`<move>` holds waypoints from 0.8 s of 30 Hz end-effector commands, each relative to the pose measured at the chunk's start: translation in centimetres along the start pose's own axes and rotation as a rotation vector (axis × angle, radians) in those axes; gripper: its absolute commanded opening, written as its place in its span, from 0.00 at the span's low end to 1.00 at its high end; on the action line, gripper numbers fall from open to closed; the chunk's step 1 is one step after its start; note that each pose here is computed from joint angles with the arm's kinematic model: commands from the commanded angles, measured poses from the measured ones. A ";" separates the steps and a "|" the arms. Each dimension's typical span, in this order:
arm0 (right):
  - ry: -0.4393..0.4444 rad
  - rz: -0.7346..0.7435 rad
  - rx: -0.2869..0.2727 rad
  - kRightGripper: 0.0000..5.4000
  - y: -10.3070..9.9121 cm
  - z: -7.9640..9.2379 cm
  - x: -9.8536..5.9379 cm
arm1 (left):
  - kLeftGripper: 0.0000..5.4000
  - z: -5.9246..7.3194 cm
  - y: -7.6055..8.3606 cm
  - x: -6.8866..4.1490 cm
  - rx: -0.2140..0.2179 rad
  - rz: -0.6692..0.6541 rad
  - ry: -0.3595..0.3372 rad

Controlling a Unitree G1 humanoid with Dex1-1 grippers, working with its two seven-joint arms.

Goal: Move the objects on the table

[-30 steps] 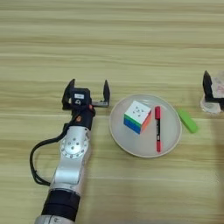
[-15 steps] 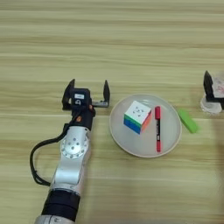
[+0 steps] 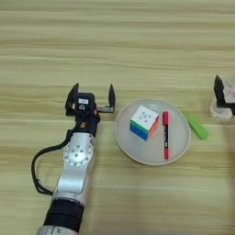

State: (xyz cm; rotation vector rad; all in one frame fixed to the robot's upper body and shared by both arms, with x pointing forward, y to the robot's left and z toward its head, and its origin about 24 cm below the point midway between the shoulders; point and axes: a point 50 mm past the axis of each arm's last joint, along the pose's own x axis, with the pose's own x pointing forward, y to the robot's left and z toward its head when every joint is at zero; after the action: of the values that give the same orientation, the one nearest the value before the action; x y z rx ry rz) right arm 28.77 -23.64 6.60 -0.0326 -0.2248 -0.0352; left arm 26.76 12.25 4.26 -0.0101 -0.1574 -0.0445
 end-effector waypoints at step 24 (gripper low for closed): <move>-0.015 0.030 0.040 0.57 0.1 1.4 -0.1 | 1.00 0.1 -0.5 0.3 0.005 -0.008 -0.012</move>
State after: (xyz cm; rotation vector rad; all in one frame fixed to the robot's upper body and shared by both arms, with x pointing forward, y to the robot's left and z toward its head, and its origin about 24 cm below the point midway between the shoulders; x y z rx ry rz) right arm 28.57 -23.55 6.95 0.0008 -0.2102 -0.0128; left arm 26.82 12.19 4.24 -0.0086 -0.1606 -0.0451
